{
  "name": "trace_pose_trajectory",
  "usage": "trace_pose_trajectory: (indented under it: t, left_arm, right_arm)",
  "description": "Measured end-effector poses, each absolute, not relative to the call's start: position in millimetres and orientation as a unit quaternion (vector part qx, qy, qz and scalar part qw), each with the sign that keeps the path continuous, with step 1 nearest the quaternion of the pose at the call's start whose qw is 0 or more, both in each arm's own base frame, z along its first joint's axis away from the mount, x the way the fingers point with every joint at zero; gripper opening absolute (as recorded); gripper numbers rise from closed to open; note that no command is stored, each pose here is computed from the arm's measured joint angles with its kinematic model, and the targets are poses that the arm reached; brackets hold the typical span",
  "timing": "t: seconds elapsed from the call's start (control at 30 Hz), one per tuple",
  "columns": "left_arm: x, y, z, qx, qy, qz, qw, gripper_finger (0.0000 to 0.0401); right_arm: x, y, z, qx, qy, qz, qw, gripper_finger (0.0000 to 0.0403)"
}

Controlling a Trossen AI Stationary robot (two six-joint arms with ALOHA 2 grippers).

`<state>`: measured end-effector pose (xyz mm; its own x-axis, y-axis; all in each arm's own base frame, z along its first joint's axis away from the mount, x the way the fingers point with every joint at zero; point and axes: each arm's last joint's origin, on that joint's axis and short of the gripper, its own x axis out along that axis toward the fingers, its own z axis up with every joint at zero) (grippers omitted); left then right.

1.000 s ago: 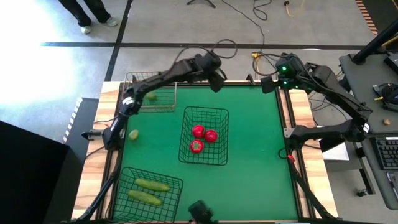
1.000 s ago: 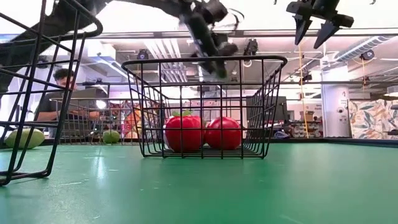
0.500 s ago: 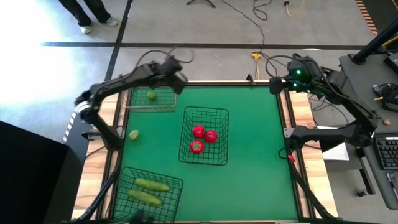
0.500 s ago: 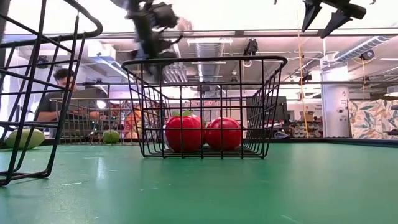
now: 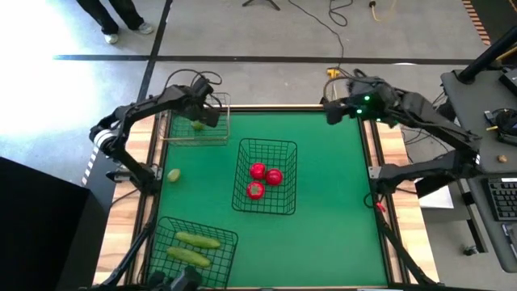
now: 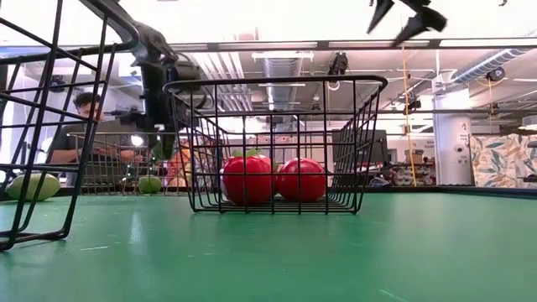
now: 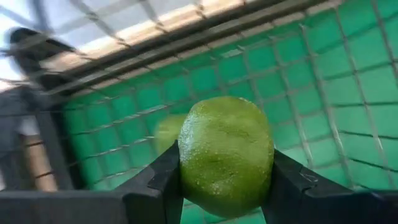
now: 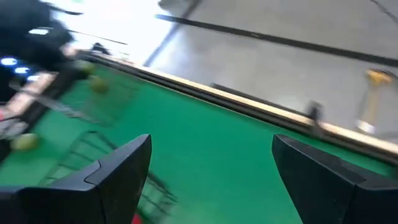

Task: Sort produce into baskets
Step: Put the right lime into the gold wire basket, then put the lime into the gold wire basket

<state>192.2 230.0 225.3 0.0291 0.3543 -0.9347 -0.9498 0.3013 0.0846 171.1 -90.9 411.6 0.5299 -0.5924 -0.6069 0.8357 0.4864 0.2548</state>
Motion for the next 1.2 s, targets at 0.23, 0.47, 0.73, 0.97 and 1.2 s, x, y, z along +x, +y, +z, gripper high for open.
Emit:
trace_pose_trajectory:
  t: [0.23, 0.47, 0.73, 0.97, 1.2]
  left_arm:
    - [207.1, 244.0, 233.4, -0.328, 0.530, 0.430, 0.653, 0.0144]
    - [205.6, 269.3, 227.7, -0.345, 0.614, 0.398, 0.587, 0.0141]
    - [208.2, 276.4, 213.8, -0.368, 0.657, 0.342, 0.563, 0.0144]
    - [207.6, 276.3, 218.4, -0.356, 0.657, 0.339, 0.571, 0.0166]
    - [203.9, 273.6, 225.6, -0.334, 0.666, 0.352, 0.567, 0.0239]
  right_arm:
    - [207.9, -74.1, 407.1, 0.264, 0.222, -0.366, 0.864, 0.0325]
    - [226.9, -47.1, 399.4, 0.266, 0.250, -0.316, 0.876, 0.0324]
    - [233.3, -27.1, 397.1, 0.258, 0.263, -0.283, 0.885, 0.0324]
    - [233.4, -26.3, 397.1, 0.267, 0.260, -0.286, 0.883, 0.0324]
    - [233.3, -26.3, 397.0, 0.272, 0.259, -0.286, 0.881, 0.0324]
